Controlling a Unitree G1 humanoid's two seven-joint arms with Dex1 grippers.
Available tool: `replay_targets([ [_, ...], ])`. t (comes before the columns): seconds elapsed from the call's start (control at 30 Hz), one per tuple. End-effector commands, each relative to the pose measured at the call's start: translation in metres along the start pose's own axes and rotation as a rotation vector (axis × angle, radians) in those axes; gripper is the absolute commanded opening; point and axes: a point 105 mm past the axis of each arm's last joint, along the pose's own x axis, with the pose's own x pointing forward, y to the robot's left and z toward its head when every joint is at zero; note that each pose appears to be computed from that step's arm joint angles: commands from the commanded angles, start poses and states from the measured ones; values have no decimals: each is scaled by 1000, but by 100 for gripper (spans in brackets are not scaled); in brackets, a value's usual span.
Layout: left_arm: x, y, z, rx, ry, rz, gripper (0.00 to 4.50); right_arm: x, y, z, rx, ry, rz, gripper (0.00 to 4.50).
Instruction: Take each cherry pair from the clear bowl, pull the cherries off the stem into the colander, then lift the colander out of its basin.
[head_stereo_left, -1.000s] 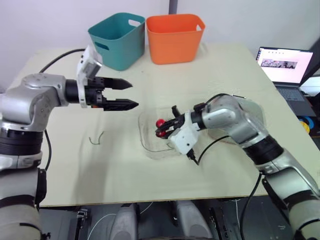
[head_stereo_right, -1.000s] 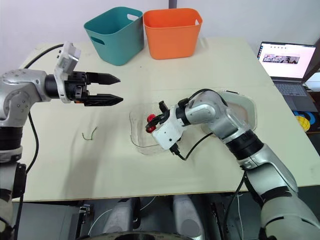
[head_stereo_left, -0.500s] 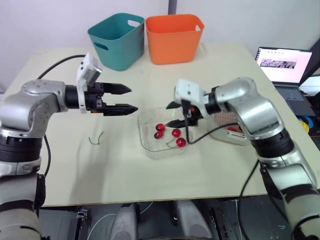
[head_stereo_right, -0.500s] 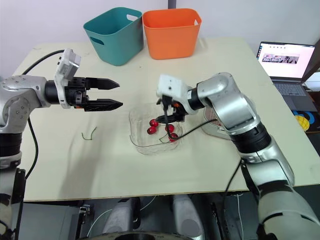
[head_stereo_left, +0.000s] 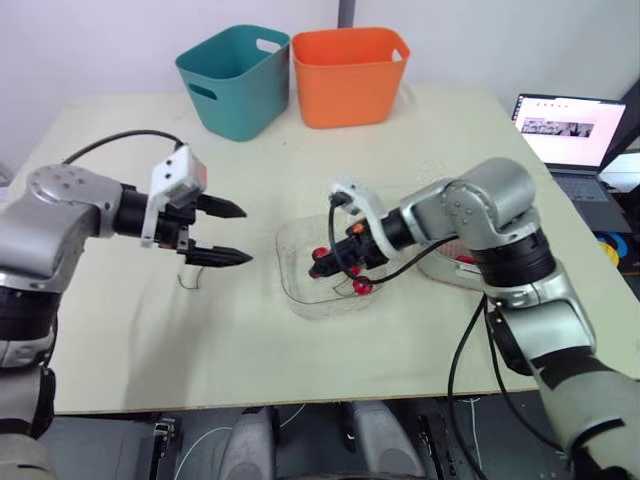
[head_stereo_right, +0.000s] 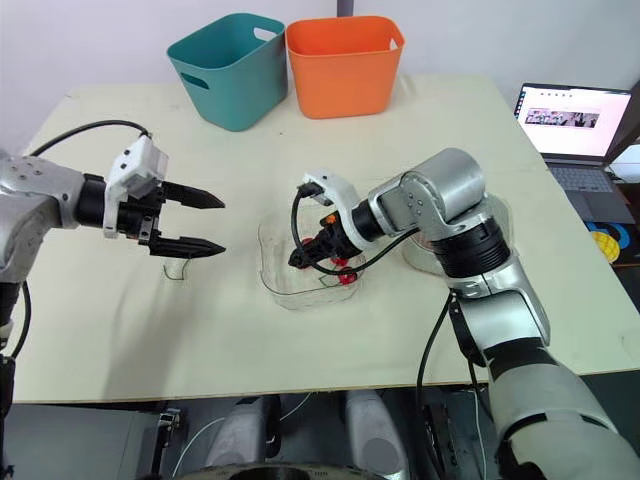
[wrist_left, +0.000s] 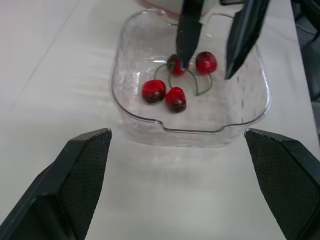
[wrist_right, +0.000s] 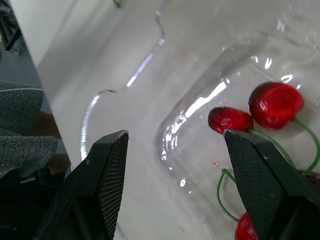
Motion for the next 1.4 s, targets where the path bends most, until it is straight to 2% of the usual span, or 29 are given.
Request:
replay_targets([
  [0.03, -5, -3, 11, 55, -11, 14, 450, 5, 0, 2, 29, 1, -20, 331],
  [0.6, -1, -6, 12, 64, -24, 28, 450, 29, -5, 0, 147, 3, -125, 331],
  [1.4, 2, -3, 7, 70, -16, 33, 450, 40, -16, 1, 240, -62, -251, 331],
])
